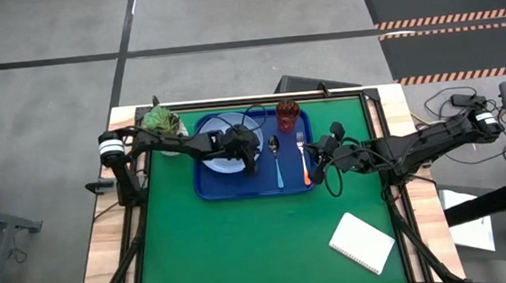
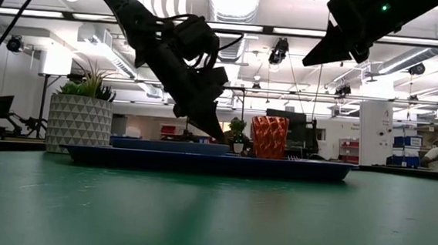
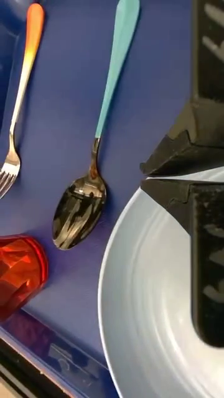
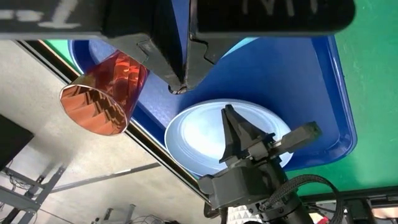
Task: Pick and place plate/cup/fork/spoon on tray
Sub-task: Adjust the light blue plate
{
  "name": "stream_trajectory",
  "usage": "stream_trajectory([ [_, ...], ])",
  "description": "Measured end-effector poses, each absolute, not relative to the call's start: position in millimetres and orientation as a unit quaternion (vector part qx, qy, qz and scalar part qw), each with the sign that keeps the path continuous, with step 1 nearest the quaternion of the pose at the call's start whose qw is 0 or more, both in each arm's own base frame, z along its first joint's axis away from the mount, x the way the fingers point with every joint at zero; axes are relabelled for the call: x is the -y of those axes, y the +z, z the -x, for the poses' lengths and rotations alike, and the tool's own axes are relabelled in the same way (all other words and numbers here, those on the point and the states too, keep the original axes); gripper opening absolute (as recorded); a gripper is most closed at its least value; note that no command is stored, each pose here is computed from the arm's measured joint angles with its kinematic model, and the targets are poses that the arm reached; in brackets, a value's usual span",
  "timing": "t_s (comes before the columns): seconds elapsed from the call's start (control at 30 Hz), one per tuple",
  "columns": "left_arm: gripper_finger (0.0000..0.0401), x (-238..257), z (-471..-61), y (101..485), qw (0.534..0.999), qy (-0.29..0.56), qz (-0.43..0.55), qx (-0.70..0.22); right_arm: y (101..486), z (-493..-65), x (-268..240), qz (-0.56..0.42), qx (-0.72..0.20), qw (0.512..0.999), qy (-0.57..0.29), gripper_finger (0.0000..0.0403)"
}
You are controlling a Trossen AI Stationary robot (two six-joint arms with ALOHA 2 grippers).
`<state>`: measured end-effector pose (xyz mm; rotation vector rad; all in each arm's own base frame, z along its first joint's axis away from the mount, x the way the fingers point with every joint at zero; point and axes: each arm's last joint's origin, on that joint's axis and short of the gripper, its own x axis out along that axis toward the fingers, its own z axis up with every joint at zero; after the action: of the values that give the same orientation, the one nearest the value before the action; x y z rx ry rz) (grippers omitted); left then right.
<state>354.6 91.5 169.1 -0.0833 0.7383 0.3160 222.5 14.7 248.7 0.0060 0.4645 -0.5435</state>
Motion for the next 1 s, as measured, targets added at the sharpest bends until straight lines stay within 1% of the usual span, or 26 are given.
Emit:
stream_trajectory([
  [0.2, 0.0000, -89, -346, 176, 0.907, 0.152, 0.043, -0.391, 249, -222, -15, -0.003, -0.227, 0.937, -0.266, 0.0009],
  [0.4, 0.0000, -86, -333, 169, 0.887, 0.142, 0.033, -0.439, 249, -222, -15, -0.003, -0.228, 0.937, -0.266, 0.0009],
  [0.6, 0.0000, -86, -336, 165, 0.895, 0.135, 0.036, -0.424, 248, -222, -15, -0.002, -0.229, 0.936, -0.267, 0.0009],
  [0.67, 0.0000, -86, -340, 167, 0.906, 0.128, 0.038, -0.401, 248, -222, -15, -0.002, -0.230, 0.936, -0.267, 0.0009],
  [0.8, 0.0000, -86, -342, 168, 0.914, 0.110, 0.046, -0.387, 248, -222, -15, -0.005, -0.230, 0.936, -0.267, 0.0009],
  [1.0, 0.0000, -86, -343, 169, 0.915, 0.110, 0.045, -0.384, 248, -222, -15, -0.006, -0.230, 0.936, -0.267, 0.0009],
])
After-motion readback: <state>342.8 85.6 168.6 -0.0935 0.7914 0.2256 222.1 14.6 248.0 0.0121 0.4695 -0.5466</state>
